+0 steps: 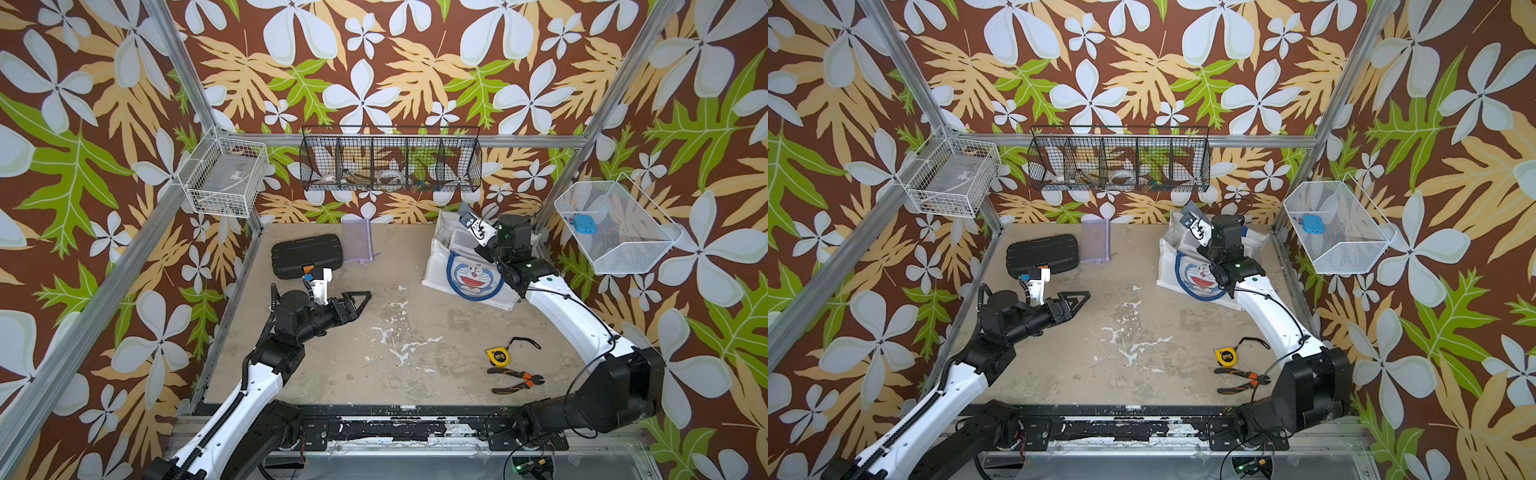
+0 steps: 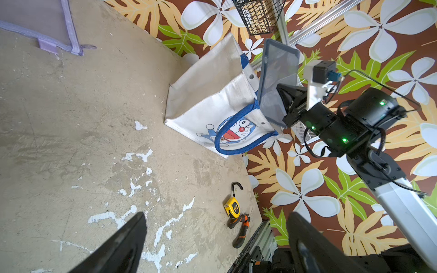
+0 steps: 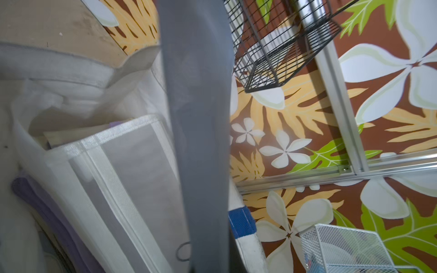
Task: Put the pencil pouch into the canvas bag
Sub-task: Place the pencil case in the canvas bag.
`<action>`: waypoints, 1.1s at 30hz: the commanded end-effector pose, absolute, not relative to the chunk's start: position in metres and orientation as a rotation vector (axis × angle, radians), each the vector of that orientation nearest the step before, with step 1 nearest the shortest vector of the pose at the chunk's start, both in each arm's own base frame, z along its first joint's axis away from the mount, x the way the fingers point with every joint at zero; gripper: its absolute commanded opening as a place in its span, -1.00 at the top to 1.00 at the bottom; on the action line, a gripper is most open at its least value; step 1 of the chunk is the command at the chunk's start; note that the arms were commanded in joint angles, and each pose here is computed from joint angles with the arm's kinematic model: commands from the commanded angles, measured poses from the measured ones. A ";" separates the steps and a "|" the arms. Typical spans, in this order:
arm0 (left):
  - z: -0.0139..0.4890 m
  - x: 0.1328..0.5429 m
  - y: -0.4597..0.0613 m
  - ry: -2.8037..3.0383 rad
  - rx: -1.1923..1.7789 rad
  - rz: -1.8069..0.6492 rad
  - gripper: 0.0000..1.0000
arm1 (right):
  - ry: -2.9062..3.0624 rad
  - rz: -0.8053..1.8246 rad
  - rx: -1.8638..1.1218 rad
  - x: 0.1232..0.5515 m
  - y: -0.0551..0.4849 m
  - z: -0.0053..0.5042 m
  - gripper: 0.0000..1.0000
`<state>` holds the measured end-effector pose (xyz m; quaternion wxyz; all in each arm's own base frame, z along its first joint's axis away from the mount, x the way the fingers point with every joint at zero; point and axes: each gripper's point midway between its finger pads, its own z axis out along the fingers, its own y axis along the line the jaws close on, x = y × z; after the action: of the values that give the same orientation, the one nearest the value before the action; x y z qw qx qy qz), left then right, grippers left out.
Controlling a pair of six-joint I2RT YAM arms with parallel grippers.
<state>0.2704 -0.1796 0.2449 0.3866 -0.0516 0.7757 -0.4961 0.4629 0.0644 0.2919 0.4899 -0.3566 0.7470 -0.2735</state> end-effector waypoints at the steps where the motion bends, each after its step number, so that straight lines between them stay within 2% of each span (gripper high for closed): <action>1: 0.254 0.271 -0.182 1.929 -0.112 -1.291 -0.88 | 1.814 -0.690 -0.793 0.472 0.055 0.294 1.00; 5: 0.247 0.275 -0.180 1.941 -0.127 -1.271 -0.87 | 1.856 -0.731 -0.790 0.479 0.049 0.281 0.89; 9: 0.239 0.287 -0.178 1.950 -0.162 -1.227 -0.88 | 1.899 -0.758 -0.734 0.487 0.042 0.273 0.62; 10: 0.239 0.291 -0.179 1.954 -0.162 -1.222 -0.88 | 1.902 -0.745 -0.721 0.486 0.043 0.274 0.34; 12: 0.241 0.298 -0.180 1.960 -0.165 -1.207 -0.89 | 1.893 -0.709 -0.707 0.483 0.046 0.278 0.04; 18: 0.237 0.326 -0.180 1.981 -0.219 -1.155 -0.93 | 1.857 -0.632 -0.641 0.460 0.047 0.292 -0.34; 29: 0.205 0.384 -0.198 2.061 -0.252 -1.063 -0.91 | 1.810 -0.439 -0.528 0.429 0.059 0.321 -0.41; 31: 0.205 0.397 -0.204 2.073 -0.259 -1.069 -0.88 | 1.771 -0.369 -0.486 0.419 0.063 0.335 -0.33; 33: 0.209 0.404 -0.212 2.074 -0.246 -1.064 -0.85 | 1.744 -0.288 -0.490 0.411 0.073 0.347 -0.15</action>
<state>0.3935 -0.2061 0.1965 0.3651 -0.1109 0.8230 -0.4209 0.4172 0.0597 0.3326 0.5791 -0.2272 0.7615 -0.1820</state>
